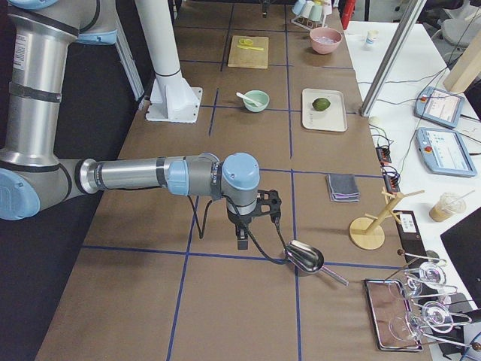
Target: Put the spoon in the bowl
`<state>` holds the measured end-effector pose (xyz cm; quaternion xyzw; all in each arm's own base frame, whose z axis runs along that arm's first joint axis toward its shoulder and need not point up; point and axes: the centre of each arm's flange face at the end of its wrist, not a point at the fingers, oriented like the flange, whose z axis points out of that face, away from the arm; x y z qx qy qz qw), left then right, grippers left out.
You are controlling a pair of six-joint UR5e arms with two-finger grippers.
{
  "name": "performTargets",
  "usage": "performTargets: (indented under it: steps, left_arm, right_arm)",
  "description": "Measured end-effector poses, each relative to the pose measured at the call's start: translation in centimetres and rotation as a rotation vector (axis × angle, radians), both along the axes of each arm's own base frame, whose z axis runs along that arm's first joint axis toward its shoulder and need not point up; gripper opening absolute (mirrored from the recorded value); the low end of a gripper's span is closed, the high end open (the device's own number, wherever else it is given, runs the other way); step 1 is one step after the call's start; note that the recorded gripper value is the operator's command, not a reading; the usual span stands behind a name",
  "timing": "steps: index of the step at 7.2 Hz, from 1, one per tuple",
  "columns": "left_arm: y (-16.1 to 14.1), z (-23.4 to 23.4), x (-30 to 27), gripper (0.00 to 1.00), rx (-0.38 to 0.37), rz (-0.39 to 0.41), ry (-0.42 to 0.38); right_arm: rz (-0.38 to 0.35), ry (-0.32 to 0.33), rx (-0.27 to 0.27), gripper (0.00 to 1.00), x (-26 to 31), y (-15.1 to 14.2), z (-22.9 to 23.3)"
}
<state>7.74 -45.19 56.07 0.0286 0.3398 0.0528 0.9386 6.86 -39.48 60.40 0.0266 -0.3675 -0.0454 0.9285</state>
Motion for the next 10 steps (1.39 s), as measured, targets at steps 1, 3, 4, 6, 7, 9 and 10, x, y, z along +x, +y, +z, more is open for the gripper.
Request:
performTargets:
  steps: [1,3,4,6,7,9,10]
  left_arm:
    - [0.3,1.7,-2.2,1.0,0.003,-0.018,-0.01]
    - [0.7,3.6,-8.2,1.0,0.02,-0.04,0.059]
    - [1.3,3.8,-10.9,1.0,-0.002,-0.077,0.126]
    - [1.3,4.1,-12.7,1.0,-0.023,-0.099,0.176]
    - [1.2,4.3,-13.0,1.0,-0.005,-0.074,0.176]
    - [1.7,5.0,-14.2,1.0,0.035,-0.005,0.164]
    - [2.0,5.1,-15.0,1.0,0.051,0.008,0.154]
  right_arm:
    - [0.0,0.0,0.0,1.0,0.0,0.0,0.0]
    - [-0.001,0.0,0.001,1.0,0.0,-0.1,0.0]
    - [-0.001,0.0,0.001,1.0,-0.1,-0.1,-0.1]
    - [-0.003,0.0,0.004,1.0,-0.1,-0.2,-0.2]
    - [-0.004,0.0,0.006,1.0,-0.2,-0.3,-0.2]
    - [-0.005,0.0,0.008,1.0,-0.2,-0.4,-0.3]
    - [-0.005,0.0,0.01,1.0,-0.2,-0.4,-0.3]
